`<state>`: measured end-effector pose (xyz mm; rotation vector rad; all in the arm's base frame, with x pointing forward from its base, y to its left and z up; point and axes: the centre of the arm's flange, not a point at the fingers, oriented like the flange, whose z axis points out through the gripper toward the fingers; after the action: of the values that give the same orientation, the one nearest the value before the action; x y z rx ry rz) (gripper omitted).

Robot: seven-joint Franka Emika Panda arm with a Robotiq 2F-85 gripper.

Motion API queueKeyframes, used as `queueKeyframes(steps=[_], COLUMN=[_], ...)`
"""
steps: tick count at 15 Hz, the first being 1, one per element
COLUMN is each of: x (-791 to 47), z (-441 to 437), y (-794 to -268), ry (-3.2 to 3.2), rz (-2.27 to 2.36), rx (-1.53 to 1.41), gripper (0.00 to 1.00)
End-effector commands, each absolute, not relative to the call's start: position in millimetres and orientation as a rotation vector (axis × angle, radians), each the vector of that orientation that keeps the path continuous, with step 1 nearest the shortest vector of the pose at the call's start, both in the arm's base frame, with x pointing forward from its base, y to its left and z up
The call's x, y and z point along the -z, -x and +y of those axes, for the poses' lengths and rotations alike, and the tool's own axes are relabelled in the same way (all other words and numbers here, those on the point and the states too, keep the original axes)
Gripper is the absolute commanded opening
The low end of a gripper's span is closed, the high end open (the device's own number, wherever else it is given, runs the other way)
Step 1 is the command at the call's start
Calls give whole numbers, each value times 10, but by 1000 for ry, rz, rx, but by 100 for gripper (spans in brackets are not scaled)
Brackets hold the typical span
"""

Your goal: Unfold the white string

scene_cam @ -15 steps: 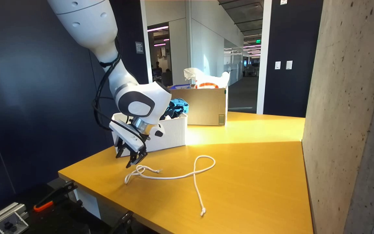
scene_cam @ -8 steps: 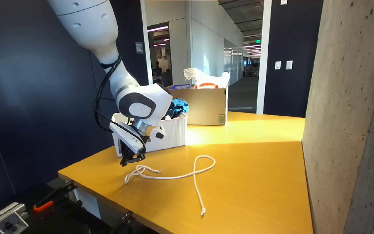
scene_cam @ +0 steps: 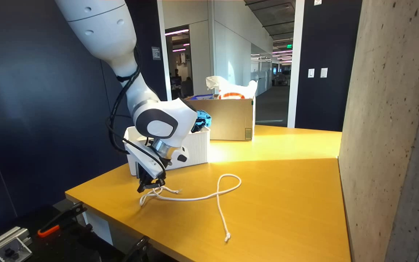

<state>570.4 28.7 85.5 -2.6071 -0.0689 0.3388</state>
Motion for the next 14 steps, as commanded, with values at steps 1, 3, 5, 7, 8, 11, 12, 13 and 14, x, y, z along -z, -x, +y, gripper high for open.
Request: queueKeyframes(steps=[1, 3, 5, 7, 8, 11, 12, 13, 14], x=[-833, -834, -838, -818, -811, -826, -828, -832, -832], z=[226, 195, 173, 142, 121, 72, 64, 59, 60], y=[-5684, -5661, -5642, -5636, -5627, -5595, -5597, -5610, -5619], ry=[2619, 2621, 2623, 2624, 2625, 2640, 2644, 2651, 2665], rz=[-37, -26, -19, -4, 5, 18, 18, 38, 59], rx=[-354, -352, -349, -356, -357, -336, -338, -338, -331], gripper=[0, 0, 0, 0, 0, 0, 0, 0, 0])
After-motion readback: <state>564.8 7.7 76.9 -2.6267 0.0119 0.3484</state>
